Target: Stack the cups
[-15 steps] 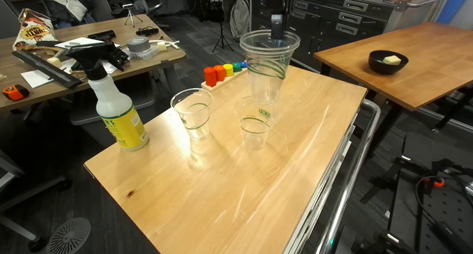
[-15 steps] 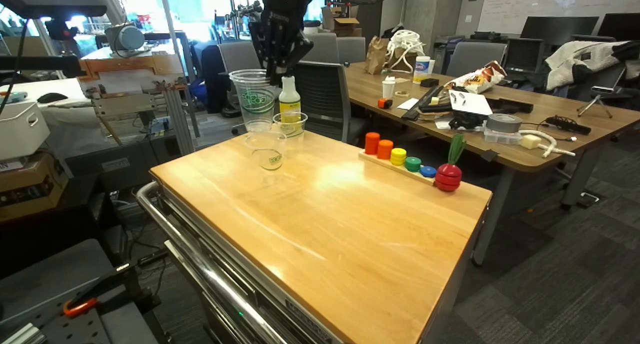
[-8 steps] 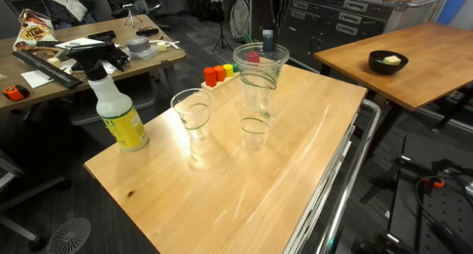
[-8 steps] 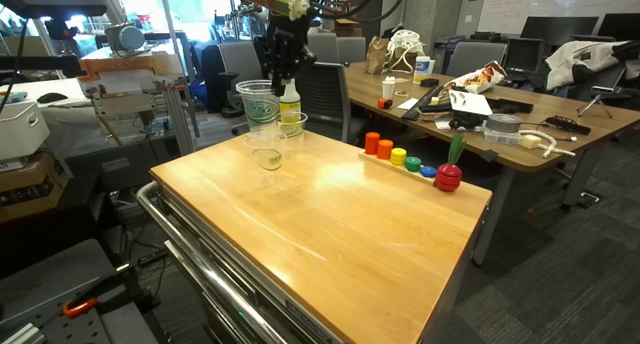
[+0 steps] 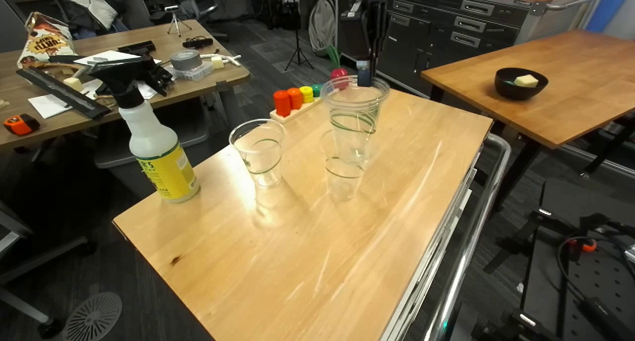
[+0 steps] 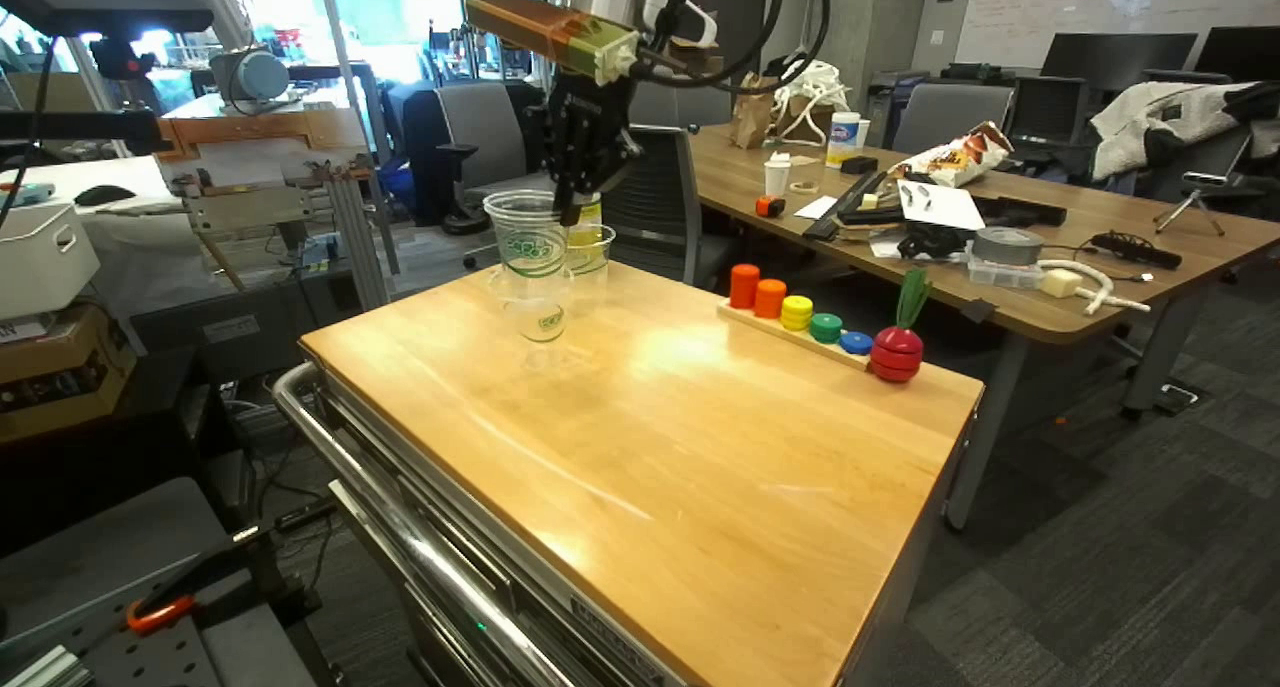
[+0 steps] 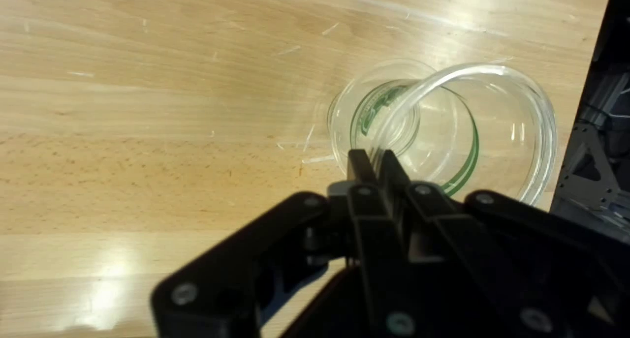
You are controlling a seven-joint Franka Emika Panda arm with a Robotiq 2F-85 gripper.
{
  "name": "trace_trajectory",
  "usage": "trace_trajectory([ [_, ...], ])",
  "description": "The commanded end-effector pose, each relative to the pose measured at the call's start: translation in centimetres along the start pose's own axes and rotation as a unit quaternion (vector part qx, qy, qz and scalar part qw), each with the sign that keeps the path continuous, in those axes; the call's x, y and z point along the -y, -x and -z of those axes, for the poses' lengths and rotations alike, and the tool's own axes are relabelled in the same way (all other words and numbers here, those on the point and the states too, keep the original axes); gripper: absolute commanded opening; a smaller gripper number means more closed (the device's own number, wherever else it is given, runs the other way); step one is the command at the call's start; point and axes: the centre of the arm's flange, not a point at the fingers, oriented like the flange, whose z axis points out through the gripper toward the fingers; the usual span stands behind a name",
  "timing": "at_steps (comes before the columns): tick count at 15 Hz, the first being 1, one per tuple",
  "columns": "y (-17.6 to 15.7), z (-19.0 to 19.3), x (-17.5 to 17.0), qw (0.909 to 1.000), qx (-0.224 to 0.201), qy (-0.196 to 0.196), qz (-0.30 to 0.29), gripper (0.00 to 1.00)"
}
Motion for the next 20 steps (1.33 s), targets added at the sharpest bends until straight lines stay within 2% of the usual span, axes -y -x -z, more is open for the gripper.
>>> trace_trajectory([
  [1, -1.5, -0.4, -0.2, 0.9999, -0.009, -0.003, -0.009, 0.03],
  [6, -2.6, -1.1, 0.5, 0.9998, -0.020, -0.001, -0.006, 0.03],
  [7, -2.4, -1.1, 0.5, 0.9997, -0.024, 0.002, 0.000, 0.32],
  [9, -1.9, -0.6, 0.5, 0.9996, -0.027, 0.003, 0.009, 0.40],
  [14, -0.8, 0.8, 0.0, 0.9976, -0.051, 0.031, 0.034, 0.79],
  [16, -0.8, 0.7, -0.4, 0.9960, -0.056, 0.059, 0.038, 0.94],
  [17, -0.8, 0.3, -0.7, 0.9918, -0.061, 0.100, 0.051, 0.99],
  [18, -0.8, -0.1, -1.1, 0.9880, -0.062, 0.127, 0.061, 1.00],
  [20, -0.8, -1.0, -1.4, 0.9828, -0.062, 0.156, 0.077, 1.00],
])
